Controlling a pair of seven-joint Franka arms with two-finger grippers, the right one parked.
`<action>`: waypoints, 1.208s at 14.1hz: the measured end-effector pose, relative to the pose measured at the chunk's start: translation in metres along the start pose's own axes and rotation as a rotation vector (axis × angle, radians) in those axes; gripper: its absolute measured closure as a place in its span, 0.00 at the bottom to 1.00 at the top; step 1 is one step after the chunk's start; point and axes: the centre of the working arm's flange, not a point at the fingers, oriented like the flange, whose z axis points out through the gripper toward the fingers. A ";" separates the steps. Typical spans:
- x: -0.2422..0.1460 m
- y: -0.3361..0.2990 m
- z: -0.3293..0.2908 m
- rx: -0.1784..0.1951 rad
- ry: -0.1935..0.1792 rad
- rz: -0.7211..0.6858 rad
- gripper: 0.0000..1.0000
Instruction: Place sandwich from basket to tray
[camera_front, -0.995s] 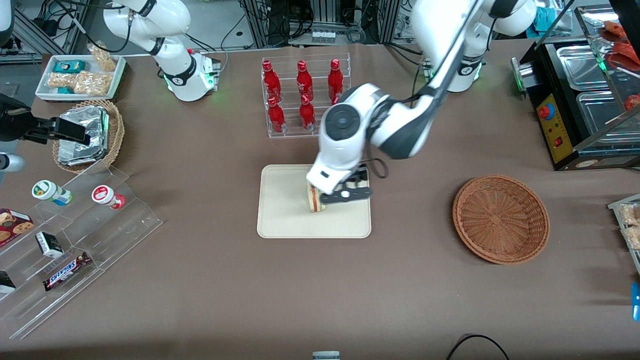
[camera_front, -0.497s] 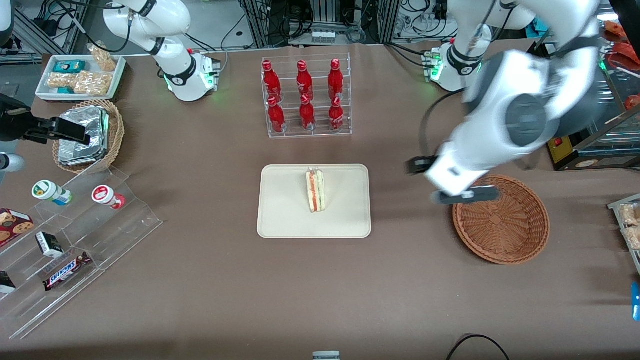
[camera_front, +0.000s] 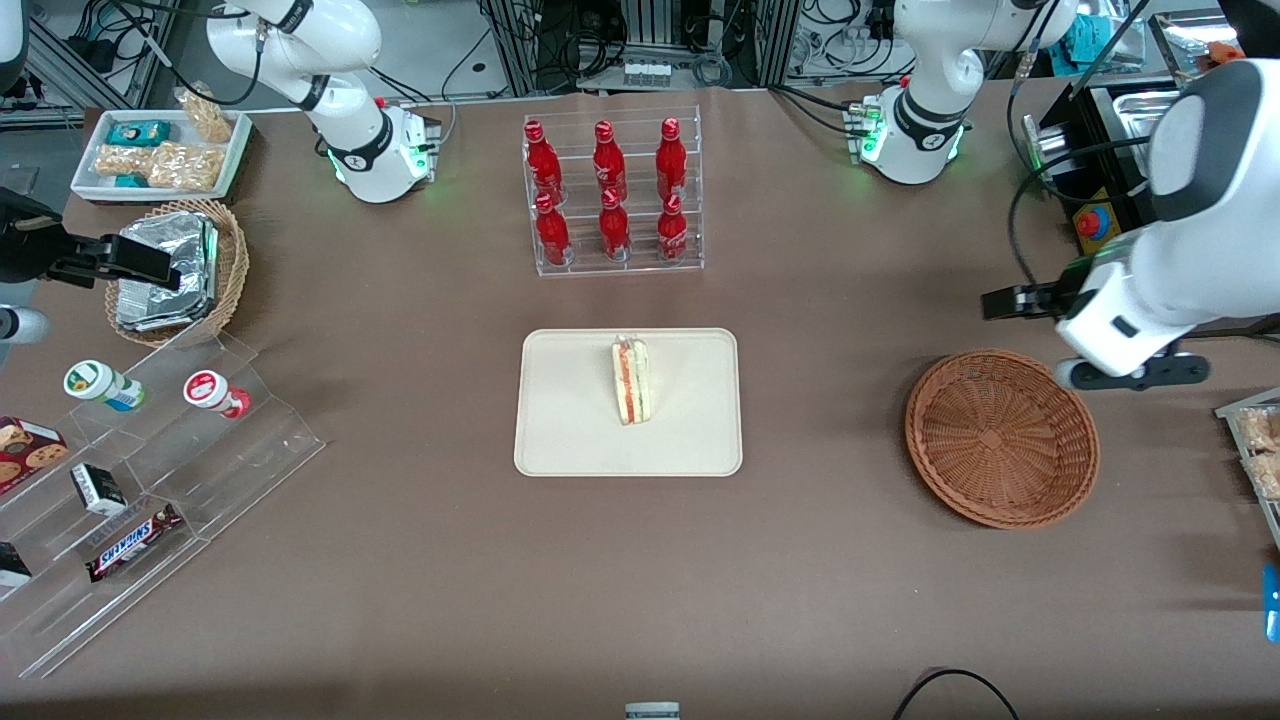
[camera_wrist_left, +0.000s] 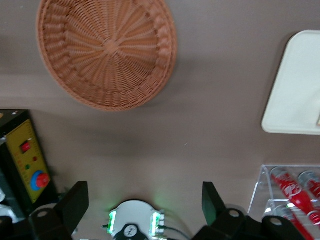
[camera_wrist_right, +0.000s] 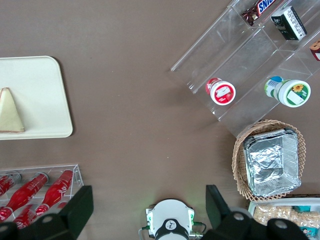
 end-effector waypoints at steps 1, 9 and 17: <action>-0.005 -0.012 -0.005 -0.003 -0.002 0.010 0.00; -0.042 -0.047 -0.050 -0.022 0.008 0.054 0.00; -0.042 -0.028 -0.051 -0.018 0.006 -0.005 0.00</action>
